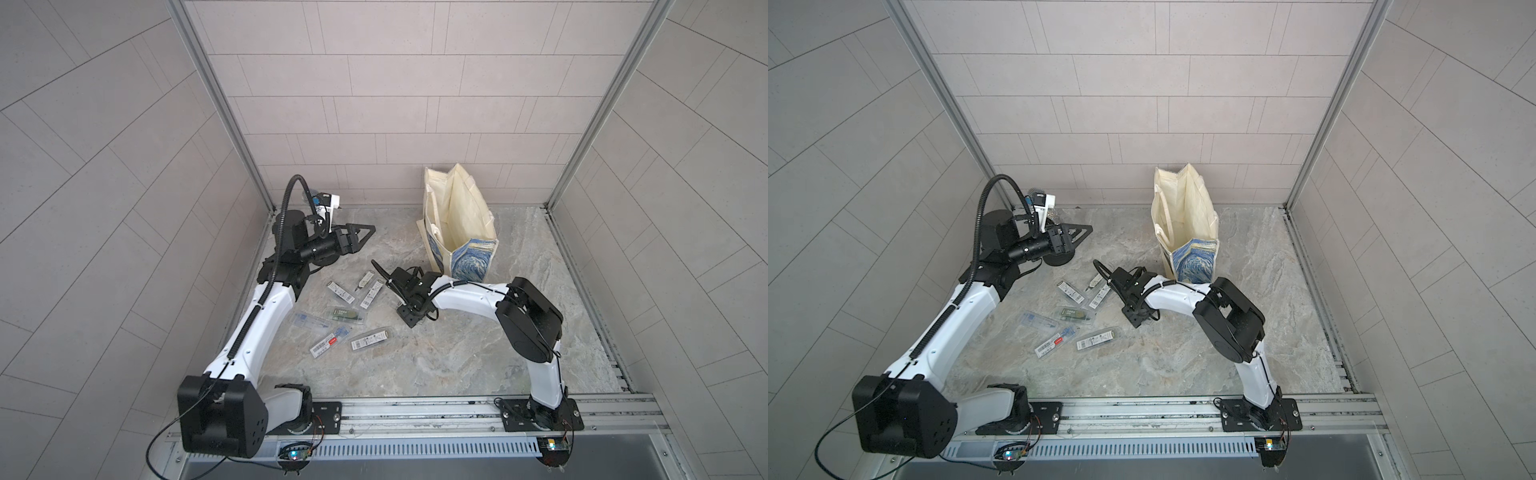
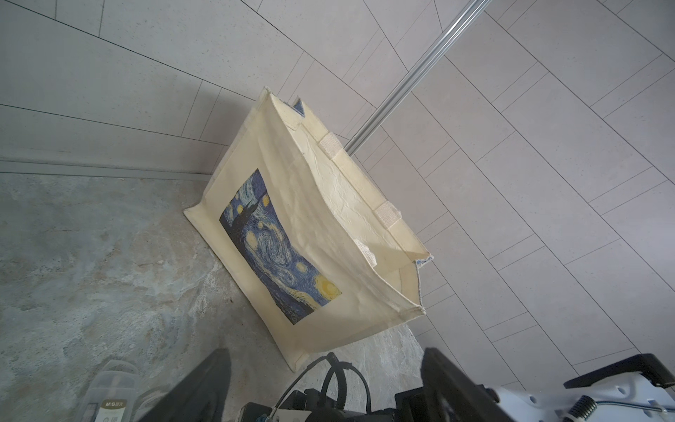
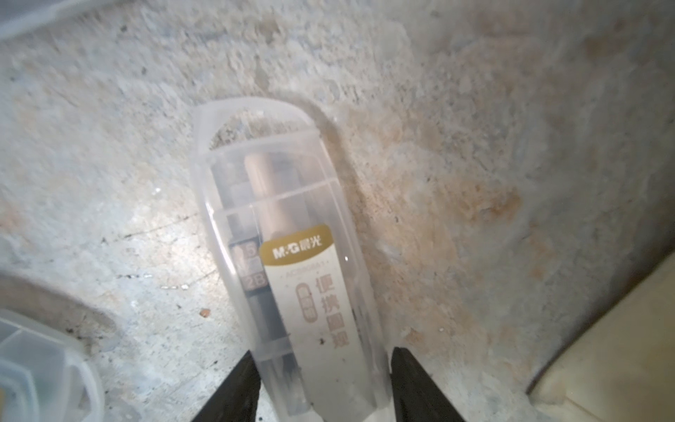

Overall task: Put the compass set into the canvas bag
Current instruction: Pick up the compass set at the center of the board, then place the compass set in the canvas bag, then pick up the compass set at the center of the board.

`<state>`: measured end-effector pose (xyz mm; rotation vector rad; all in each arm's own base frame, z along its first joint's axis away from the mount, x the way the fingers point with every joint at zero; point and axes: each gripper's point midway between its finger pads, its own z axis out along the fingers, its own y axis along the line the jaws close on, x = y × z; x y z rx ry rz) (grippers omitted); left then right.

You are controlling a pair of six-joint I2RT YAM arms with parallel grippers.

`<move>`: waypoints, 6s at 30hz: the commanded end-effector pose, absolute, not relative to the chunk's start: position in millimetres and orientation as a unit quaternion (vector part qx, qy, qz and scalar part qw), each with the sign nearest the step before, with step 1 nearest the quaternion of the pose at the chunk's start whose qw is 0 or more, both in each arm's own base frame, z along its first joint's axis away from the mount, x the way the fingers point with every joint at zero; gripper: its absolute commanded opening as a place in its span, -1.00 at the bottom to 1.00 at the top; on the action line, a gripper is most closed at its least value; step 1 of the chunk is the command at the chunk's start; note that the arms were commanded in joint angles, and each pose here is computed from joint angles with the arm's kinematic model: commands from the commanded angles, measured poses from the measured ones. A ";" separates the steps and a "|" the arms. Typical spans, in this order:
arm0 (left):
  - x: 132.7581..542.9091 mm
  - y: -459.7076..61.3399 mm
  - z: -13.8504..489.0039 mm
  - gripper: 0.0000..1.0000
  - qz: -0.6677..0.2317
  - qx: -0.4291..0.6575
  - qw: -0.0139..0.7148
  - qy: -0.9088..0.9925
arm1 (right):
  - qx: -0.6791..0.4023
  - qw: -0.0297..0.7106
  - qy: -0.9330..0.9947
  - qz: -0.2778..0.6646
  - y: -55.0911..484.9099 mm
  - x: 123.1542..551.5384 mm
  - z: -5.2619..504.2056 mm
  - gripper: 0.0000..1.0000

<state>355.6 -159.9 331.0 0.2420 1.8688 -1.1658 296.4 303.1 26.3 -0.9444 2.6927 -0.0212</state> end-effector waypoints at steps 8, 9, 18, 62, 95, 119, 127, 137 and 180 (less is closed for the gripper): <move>351.3 -161.6 345.2 0.74 -0.480 0.112 0.453 0.743 | -0.349 0.141 0.925 -0.042 287.9 292.3 47.1 -0.35; 350.9 -161.6 345.9 0.74 -0.481 0.112 0.453 0.742 | -0.349 0.147 0.925 -0.039 288.4 292.8 55.6 -0.40; 345.5 -164.9 370.4 0.74 -0.502 0.123 0.466 0.718 | -0.344 0.240 0.908 0.001 290.5 297.2 162.9 -0.95; 357.3 -216.4 343.2 0.71 -0.417 0.184 0.414 0.788 | -0.134 0.276 0.946 -0.100 157.0 517.7 222.8 -1.00; 358.7 -210.8 324.1 0.71 -0.386 0.197 0.404 0.806 | -0.101 0.141 0.978 -0.120 124.7 520.1 91.6 -1.00; 348.9 -206.5 320.6 0.71 -0.375 0.199 0.397 0.814 | -0.098 0.243 0.960 -0.103 123.4 521.0 195.0 0.07; 345.7 -210.0 329.0 0.71 -0.393 0.200 0.398 0.805 | -0.083 0.332 0.936 -0.083 117.6 503.5 285.2 0.18; 342.6 -211.3 334.9 0.71 -0.401 0.203 0.403 0.797 | -0.088 0.439 0.894 -0.006 128.5 462.8 383.8 0.40; 345.8 -82.0 194.0 0.67 -0.247 -0.002 0.311 0.918 | -0.718 0.288 0.615 0.152 397.6 201.4 96.0 0.48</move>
